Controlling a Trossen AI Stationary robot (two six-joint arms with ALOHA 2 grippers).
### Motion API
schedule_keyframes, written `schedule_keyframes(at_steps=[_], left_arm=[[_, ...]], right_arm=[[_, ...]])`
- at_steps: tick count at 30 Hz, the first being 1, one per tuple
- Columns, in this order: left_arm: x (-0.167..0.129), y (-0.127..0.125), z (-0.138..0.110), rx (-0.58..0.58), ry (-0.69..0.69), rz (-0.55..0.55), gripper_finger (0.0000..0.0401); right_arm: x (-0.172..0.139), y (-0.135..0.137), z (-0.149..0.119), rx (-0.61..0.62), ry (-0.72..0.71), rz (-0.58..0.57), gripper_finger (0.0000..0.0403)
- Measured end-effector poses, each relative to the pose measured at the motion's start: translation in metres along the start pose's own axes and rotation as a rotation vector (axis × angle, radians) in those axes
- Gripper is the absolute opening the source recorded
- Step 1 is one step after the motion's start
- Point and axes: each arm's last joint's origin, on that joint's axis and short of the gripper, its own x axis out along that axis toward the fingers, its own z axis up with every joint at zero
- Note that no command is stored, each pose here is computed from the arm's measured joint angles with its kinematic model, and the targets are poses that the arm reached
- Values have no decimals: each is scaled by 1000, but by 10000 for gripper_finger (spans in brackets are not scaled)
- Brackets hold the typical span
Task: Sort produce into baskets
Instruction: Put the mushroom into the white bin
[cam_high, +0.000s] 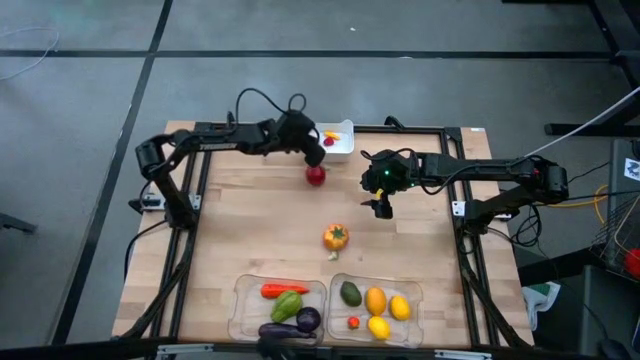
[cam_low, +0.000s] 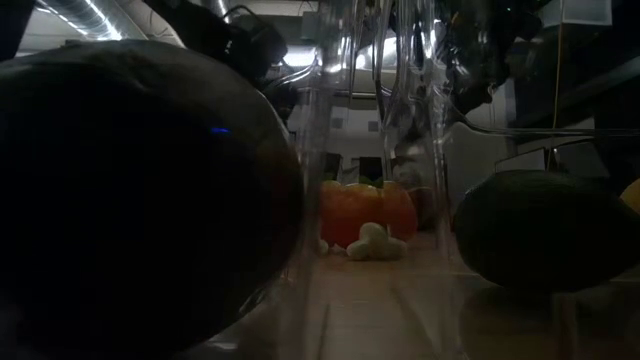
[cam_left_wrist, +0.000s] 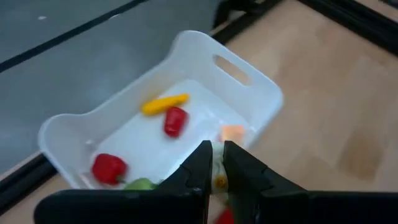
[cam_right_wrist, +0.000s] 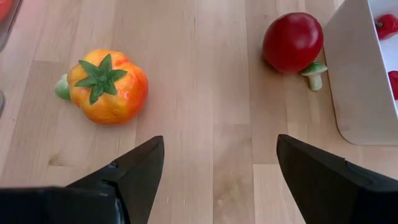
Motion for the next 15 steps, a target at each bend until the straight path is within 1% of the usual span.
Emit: schedule_keyframes(at_steps=[4, 8, 15], left_arm=[[2, 15, 3, -65, -5, 31, 33], [3, 22, 5, -123, -3, 48, 33], [3, 27, 5, -130, -2, 56, 33]], right_arm=[[0, 0, 0, 0, 0, 0, 308], [0, 0, 0, 0, 0, 0, 308], [0, 0, 0, 0, 0, 0, 308]])
